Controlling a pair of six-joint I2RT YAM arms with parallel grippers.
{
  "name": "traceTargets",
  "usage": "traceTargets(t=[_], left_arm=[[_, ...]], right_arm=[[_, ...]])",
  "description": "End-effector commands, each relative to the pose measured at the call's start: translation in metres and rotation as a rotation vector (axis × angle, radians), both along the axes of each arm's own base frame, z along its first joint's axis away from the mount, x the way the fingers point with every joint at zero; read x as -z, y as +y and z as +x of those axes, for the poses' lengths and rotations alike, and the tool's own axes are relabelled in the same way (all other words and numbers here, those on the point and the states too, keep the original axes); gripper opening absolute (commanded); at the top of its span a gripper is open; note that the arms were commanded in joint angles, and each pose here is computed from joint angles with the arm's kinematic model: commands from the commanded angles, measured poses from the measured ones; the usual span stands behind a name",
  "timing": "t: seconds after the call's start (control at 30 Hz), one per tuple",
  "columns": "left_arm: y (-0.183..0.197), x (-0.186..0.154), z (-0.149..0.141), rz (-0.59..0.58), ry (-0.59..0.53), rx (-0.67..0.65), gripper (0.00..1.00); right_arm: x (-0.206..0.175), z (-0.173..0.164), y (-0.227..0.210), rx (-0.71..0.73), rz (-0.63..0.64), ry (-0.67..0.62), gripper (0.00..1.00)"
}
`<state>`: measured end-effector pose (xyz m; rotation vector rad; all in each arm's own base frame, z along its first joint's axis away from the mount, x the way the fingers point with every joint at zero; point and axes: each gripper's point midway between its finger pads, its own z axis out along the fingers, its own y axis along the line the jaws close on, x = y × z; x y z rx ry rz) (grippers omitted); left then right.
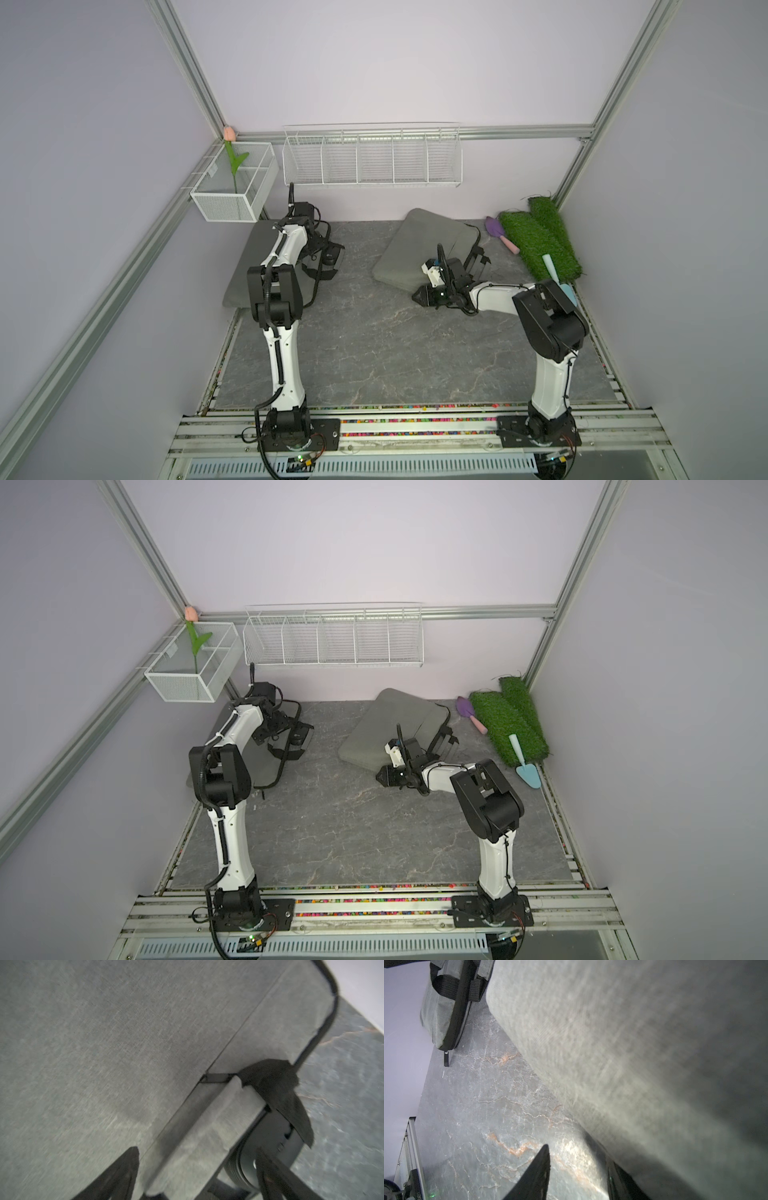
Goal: Put the mouse into the laptop bag
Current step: Adjust the zippered laptop bag at the center of the board, then move the zippered laptop bag to the center of the board.
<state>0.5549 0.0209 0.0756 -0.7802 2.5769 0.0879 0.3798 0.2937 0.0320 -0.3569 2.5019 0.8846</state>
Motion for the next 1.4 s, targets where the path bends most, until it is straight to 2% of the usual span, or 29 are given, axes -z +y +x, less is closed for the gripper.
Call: traceTargets(t=[0.0, 0.13, 0.2, 0.27, 0.43, 0.67, 1.03, 1.17, 1.33, 1.37], left_arm=[[0.007, 0.012, -0.012, 0.026, 0.111, 0.016, 0.81], [-0.007, 0.026, -0.013, -0.030, 0.147, 0.045, 0.29], [-0.021, 0.024, -0.015, -0.054, 0.120, 0.084, 0.18], [-0.035, 0.021, -0.024, -0.070, 0.090, 0.108, 0.00], [-0.072, 0.002, -0.058, -0.155, -0.005, 0.174, 0.00], [-0.121, -0.024, -0.133, -0.209, -0.096, 0.296, 0.00], [-0.149, -0.023, -0.257, -0.295, -0.177, 0.394, 0.00], [-0.143, -0.036, -0.278, -0.318, -0.220, 0.400, 0.00], [-0.117, -0.055, -0.283, -0.222, -0.302, 0.339, 0.00], [-0.114, -0.055, -0.283, -0.216, -0.307, 0.325, 0.09]], right_arm=[[0.007, 0.017, -0.043, 0.121, -0.097, -0.070, 0.47], [-0.014, 0.001, -0.042, 0.109, -0.071, -0.108, 0.47], [-0.022, -0.007, -0.038, 0.097, -0.062, -0.123, 0.47], [-0.028, -0.014, -0.036, 0.090, -0.056, -0.135, 0.47], [-0.030, -0.029, -0.032, 0.079, -0.037, -0.137, 0.47], [-0.028, -0.032, -0.019, 0.062, -0.024, -0.138, 0.47], [-0.024, -0.045, -0.018, 0.057, -0.035, -0.157, 0.47], [-0.024, -0.049, -0.013, 0.044, -0.038, -0.178, 0.47], [-0.030, -0.052, -0.009, 0.038, -0.024, -0.210, 0.47], [-0.032, -0.053, -0.007, 0.033, -0.022, -0.223, 0.47]])
